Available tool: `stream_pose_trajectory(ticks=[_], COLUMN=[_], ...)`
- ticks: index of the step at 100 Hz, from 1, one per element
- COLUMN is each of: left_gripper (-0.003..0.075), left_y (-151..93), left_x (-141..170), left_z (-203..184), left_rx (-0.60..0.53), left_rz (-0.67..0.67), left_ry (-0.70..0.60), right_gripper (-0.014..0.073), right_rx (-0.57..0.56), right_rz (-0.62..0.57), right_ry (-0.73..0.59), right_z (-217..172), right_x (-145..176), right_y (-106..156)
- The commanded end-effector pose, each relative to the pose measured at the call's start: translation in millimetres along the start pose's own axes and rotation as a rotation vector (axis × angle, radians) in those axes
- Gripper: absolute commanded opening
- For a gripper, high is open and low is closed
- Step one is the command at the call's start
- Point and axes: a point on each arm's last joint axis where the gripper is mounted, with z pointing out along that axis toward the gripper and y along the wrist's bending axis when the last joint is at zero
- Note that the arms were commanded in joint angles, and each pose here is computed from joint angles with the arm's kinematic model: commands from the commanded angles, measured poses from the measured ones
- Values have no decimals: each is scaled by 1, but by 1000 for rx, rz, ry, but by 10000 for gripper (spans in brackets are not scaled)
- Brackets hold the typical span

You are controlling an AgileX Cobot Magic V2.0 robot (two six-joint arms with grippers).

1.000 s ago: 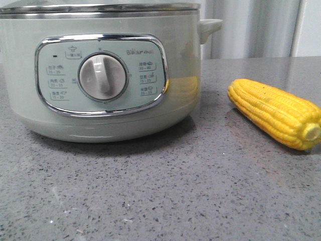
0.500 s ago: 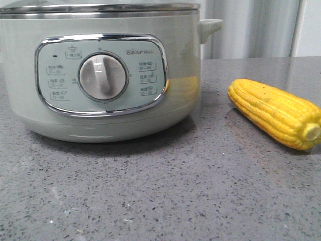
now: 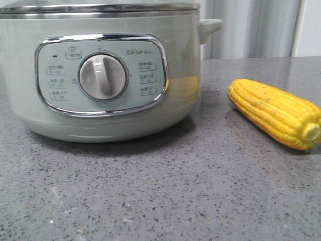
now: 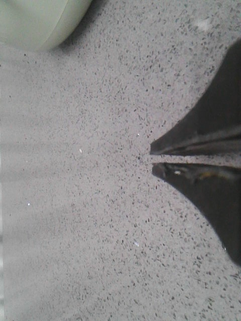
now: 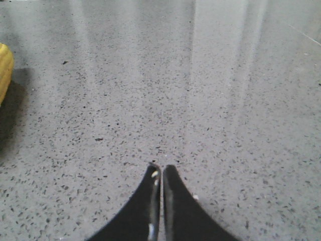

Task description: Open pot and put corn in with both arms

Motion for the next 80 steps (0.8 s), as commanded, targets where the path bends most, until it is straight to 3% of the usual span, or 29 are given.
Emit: stream_pose_trajectory(ticks=[1,15,57,80], left_gripper=[-20,-20,-20,-20], left_y=[0,3,5,5], left_x=[-2,-4,-5,-6], left_z=[-2,-2,-2,-2], left_rx=[0,-42,-60,-67], left_rz=[-1,122,181,204], left_ry=[-59,-72,-91,-91], right_gripper=[-74,-74,-74,-74], right_rx=[7,7,7,9], right_rz=[-22,-22,-20,-21], right_ry=[-19,-22,-33,-161], right_z=[1,1,1,-1], right_x=[4,4,3,-9], right_y=[0,0,0,0])
